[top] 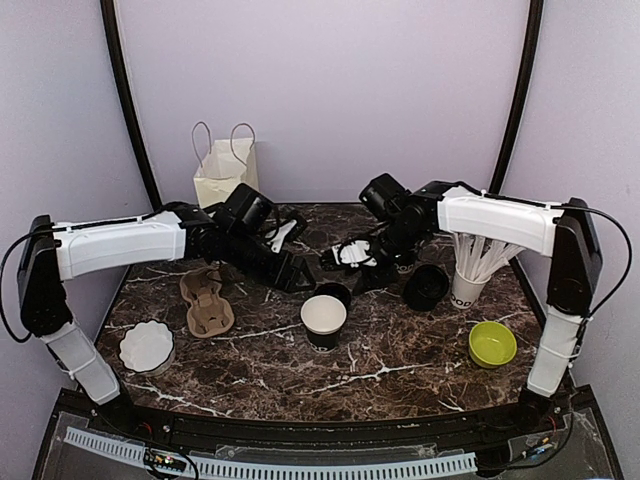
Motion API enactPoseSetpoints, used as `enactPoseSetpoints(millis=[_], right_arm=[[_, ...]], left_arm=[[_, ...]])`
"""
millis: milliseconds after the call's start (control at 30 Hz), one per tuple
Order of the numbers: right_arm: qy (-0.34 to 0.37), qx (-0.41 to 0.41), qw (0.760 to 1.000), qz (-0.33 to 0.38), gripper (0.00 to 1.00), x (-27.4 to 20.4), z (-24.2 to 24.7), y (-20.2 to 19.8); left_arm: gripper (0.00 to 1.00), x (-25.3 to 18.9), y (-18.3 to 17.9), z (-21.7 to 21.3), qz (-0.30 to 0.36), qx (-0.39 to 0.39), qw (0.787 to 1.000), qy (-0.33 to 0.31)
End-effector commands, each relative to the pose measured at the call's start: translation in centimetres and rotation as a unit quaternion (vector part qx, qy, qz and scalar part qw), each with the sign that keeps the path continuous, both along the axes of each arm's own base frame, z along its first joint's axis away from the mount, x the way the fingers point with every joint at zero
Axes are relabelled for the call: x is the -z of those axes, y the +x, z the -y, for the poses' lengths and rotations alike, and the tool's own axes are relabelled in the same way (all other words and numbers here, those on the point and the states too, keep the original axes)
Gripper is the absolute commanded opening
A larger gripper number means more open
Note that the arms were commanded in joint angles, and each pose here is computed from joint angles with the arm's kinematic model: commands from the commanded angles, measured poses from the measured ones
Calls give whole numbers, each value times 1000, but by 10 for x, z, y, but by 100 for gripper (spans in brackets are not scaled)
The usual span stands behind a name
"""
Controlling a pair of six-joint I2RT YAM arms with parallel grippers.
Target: Pack the takeout coffee
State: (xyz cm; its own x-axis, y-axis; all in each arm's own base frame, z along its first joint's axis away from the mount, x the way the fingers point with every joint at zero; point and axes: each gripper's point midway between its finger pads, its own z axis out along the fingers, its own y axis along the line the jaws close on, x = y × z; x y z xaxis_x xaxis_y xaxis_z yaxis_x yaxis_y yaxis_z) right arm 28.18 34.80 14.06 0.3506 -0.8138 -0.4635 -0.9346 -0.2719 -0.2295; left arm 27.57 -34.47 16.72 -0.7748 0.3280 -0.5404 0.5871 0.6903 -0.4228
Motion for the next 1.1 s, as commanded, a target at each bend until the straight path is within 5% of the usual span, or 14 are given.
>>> enactPoseSetpoints(millis=[0,400,533,800,1067], right_arm=[[18,23,1000,4,47,-19,7,0],[38,47,998,-9,46,-26,11,4],[46,58,997,-8,45,-29,8,8],[45,63,997,-7,44,-26,8,10],[52,59,997,-21,43,-20,1,9]], left_arm=[[67,6,-2,6,-38,4,999,16],[49,36,-16,15,-81,46,995,45],[30,37,-17,20,-87,56,994,47],[9,26,-20,7,-77,52,993,71],[0,13,-27,-23,-52,25,993,101]])
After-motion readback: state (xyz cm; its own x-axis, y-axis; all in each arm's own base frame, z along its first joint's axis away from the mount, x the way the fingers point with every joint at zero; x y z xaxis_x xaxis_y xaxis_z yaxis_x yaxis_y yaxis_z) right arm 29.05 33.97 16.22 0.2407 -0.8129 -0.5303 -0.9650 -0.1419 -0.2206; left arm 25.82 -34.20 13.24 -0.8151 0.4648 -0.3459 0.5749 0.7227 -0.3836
